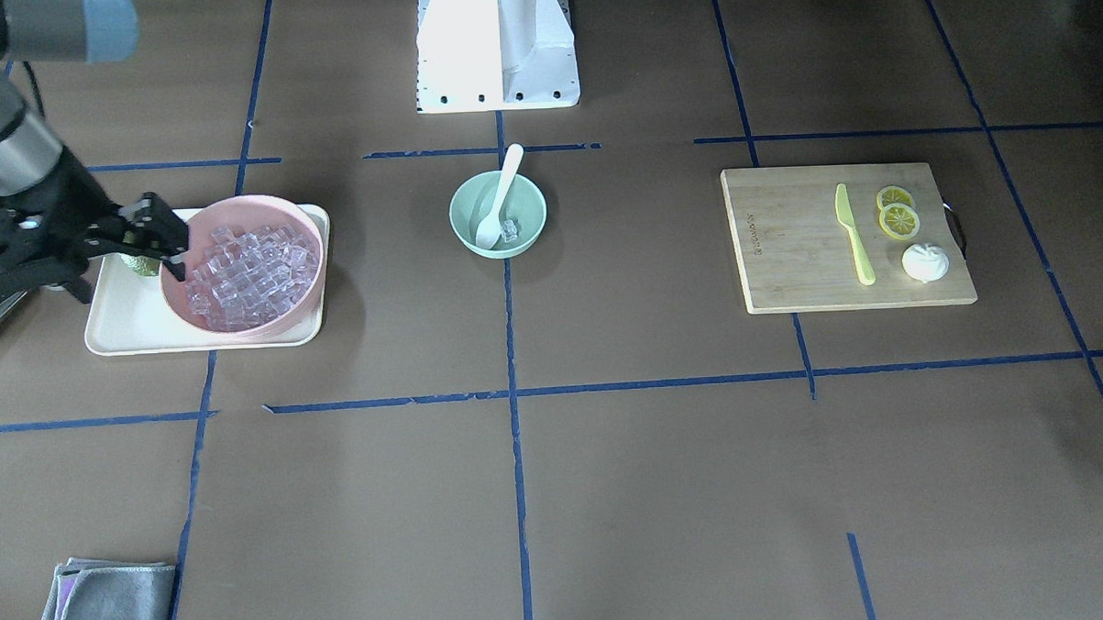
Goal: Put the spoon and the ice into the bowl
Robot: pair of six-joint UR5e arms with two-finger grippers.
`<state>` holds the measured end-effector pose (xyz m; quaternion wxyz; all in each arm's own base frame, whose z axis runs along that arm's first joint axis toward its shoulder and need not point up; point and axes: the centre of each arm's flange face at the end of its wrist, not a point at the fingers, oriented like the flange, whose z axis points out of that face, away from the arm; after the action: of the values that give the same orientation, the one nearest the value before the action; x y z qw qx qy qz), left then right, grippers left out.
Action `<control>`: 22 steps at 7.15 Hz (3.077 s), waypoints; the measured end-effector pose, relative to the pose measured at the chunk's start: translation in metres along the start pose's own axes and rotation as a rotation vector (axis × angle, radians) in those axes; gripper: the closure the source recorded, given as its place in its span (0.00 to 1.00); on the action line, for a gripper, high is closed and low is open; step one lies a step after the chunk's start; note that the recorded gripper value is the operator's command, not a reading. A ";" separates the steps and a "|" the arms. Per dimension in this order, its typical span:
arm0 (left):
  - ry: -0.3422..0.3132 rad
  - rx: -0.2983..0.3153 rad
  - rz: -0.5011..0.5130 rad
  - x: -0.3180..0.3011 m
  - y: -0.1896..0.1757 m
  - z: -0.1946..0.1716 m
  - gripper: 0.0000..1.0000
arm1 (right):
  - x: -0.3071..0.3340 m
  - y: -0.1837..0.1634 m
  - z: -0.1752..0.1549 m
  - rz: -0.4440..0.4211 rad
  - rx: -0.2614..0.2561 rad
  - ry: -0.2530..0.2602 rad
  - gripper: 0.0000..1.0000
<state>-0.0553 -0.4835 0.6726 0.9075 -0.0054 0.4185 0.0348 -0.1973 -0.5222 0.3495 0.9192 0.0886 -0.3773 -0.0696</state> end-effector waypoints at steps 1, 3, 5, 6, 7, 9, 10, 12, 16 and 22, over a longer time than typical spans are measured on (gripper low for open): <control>0.002 0.004 -0.011 -0.002 0.000 -0.005 0.00 | 0.065 0.003 -0.003 -0.002 -0.022 0.010 0.00; -0.001 0.009 -0.015 -0.002 -0.001 -0.010 0.00 | 0.198 0.013 0.003 0.003 -0.080 -0.021 0.00; -0.002 0.013 -0.013 -0.002 -0.002 -0.011 0.00 | 0.328 0.040 0.008 -0.017 -0.101 -0.055 0.00; -0.003 0.013 -0.013 -0.001 -0.002 -0.012 0.00 | 0.379 0.066 0.006 -0.001 -0.100 -0.065 0.00; -0.003 0.014 -0.013 -0.001 -0.002 -0.012 0.00 | 0.410 0.093 0.005 0.034 -0.096 -0.074 0.00; -0.002 0.013 -0.013 -0.002 -0.002 -0.011 0.00 | 0.431 0.117 0.007 0.069 -0.098 -0.075 0.00; -0.002 0.013 -0.013 -0.002 -0.002 -0.011 0.00 | 0.434 0.127 0.011 0.077 -0.099 -0.077 0.00; -0.002 0.012 -0.014 -0.003 -0.001 -0.011 0.00 | 0.438 0.141 0.017 0.092 -0.106 -0.080 0.00; -0.002 0.012 -0.014 -0.003 0.000 -0.010 0.00 | 0.436 0.139 0.014 0.178 -0.102 -0.074 0.00; -0.018 0.009 -0.011 -0.005 0.000 -0.010 0.00 | 0.432 0.136 0.011 0.180 -0.095 -0.074 0.00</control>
<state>-0.0658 -0.4837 0.6702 0.9114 -0.0035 0.4105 0.0281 0.1086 -0.4747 0.6811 0.9104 0.0080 -0.4137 -0.0076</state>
